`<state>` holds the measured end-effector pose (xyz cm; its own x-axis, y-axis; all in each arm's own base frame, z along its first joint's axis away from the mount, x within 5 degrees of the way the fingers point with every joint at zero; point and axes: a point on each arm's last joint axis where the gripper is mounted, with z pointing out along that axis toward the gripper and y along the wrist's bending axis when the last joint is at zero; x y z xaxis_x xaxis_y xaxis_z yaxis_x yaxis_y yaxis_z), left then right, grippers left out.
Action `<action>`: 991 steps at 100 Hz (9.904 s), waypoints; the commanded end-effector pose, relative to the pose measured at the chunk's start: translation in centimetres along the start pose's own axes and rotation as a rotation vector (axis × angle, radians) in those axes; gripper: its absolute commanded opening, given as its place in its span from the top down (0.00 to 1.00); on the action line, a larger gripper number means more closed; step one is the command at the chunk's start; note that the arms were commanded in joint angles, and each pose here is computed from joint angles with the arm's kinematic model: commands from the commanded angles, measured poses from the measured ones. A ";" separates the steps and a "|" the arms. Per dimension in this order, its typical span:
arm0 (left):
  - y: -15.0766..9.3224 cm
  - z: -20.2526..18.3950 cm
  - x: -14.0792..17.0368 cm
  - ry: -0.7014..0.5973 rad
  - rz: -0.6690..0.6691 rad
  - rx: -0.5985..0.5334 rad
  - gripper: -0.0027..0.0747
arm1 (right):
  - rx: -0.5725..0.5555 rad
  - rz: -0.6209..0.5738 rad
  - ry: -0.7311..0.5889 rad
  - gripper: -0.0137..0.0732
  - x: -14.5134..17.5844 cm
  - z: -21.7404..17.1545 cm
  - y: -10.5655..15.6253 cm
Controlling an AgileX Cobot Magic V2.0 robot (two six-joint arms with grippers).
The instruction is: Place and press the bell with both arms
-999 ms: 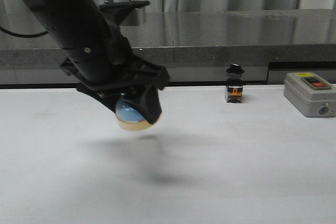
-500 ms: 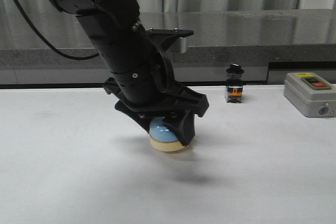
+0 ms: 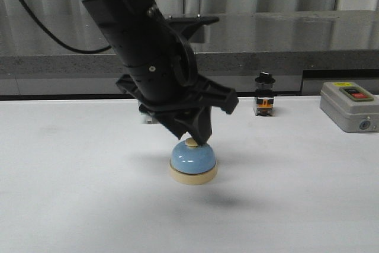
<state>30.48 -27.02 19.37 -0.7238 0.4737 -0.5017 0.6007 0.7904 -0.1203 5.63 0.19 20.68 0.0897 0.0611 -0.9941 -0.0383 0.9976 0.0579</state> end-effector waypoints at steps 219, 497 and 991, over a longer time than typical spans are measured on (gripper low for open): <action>6.9 -18.6 28.1 -0.998 -0.298 -0.462 0.99 | -0.007 -0.016 -0.113 0.91 -1.3 -0.2 0.1; 6.4 -18.6 31.0 -1.040 -0.307 -0.594 0.99 | -0.192 -0.054 0.549 0.91 -9.6 18.0 5.9; 6.4 -18.6 31.0 -1.040 -0.307 -0.594 0.99 | 0.004 -0.007 -0.070 0.91 -0.9 -0.2 0.0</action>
<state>5.56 -0.15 19.61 -0.0972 -0.0695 -0.9928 0.0115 0.9974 -0.0709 5.67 0.17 20.22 0.0428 0.0754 -0.9962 -0.0329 0.9967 0.0740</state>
